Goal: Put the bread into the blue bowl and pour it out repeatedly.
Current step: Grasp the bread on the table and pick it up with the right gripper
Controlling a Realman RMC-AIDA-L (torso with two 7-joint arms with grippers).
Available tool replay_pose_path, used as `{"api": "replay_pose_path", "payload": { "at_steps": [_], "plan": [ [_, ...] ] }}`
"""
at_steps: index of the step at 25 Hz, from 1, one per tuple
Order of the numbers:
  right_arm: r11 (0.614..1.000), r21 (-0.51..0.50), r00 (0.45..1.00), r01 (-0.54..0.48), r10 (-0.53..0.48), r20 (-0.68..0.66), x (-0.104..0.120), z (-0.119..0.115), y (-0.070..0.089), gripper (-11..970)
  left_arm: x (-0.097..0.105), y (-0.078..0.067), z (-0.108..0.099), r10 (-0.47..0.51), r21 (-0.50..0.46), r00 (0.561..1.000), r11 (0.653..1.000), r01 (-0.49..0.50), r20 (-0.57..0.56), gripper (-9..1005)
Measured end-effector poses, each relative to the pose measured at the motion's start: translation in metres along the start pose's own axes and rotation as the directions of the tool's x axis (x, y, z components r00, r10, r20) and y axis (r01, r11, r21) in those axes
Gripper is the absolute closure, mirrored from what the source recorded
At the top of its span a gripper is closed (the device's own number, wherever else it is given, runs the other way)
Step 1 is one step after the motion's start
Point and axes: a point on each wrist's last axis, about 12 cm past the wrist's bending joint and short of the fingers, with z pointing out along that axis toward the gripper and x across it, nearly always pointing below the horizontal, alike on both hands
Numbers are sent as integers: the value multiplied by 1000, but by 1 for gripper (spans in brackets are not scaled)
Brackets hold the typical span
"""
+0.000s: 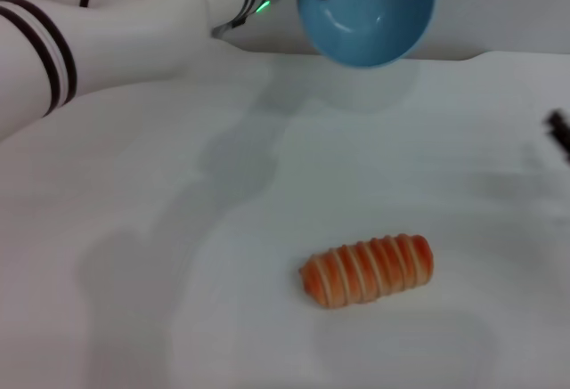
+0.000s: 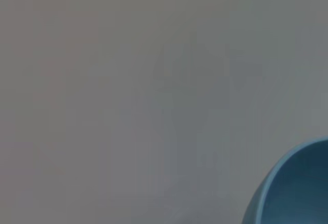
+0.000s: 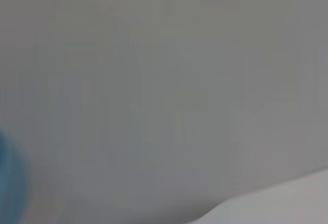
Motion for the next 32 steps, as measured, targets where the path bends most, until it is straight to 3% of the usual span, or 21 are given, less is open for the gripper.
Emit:
{"api": "replay_pose_path", "payload": {
  "at_steps": [2, 5, 9, 10, 14, 20, 25, 32],
  "plan": [
    [992, -102, 988, -78, 63, -144, 5, 12, 16, 291, 8, 3, 0, -49, -5, 999, 999, 49, -25, 998],
    [981, -140, 963, -132, 94, -251, 8, 17, 23, 290, 18, 5, -2, -93, -8, 994, 996, 93, -48, 998],
    [958, -170, 860, -231, 119, -496, 5, 22, 32, 290, 26, 6, -3, -121, -12, 991, 993, 120, -65, 998],
    [958, -170, 860, -231, 119, -496, 5, 22, 32, 291, 26, 6, -3, -131, -11, 989, 991, 131, -66, 998],
    [934, -218, 769, -284, 86, -633, 1, 18, 43, 291, 31, 5, -3, -162, -10, 984, 987, 162, -73, 998],
    [926, -249, 742, -284, 47, -669, 3, 21, 53, 290, 34, 4, -4, -187, -9, 979, 982, 187, -75, 998],
    [932, -226, 682, -284, 31, -731, 10, 21, 59, 290, 33, 3, -4, -198, -7, 978, 980, 198, -70, 998],
    [930, -230, 671, -287, 24, -741, 12, 21, 61, 291, 34, 1, -4, -195, -4, 978, 981, 196, -71, 998]
  ]
}}
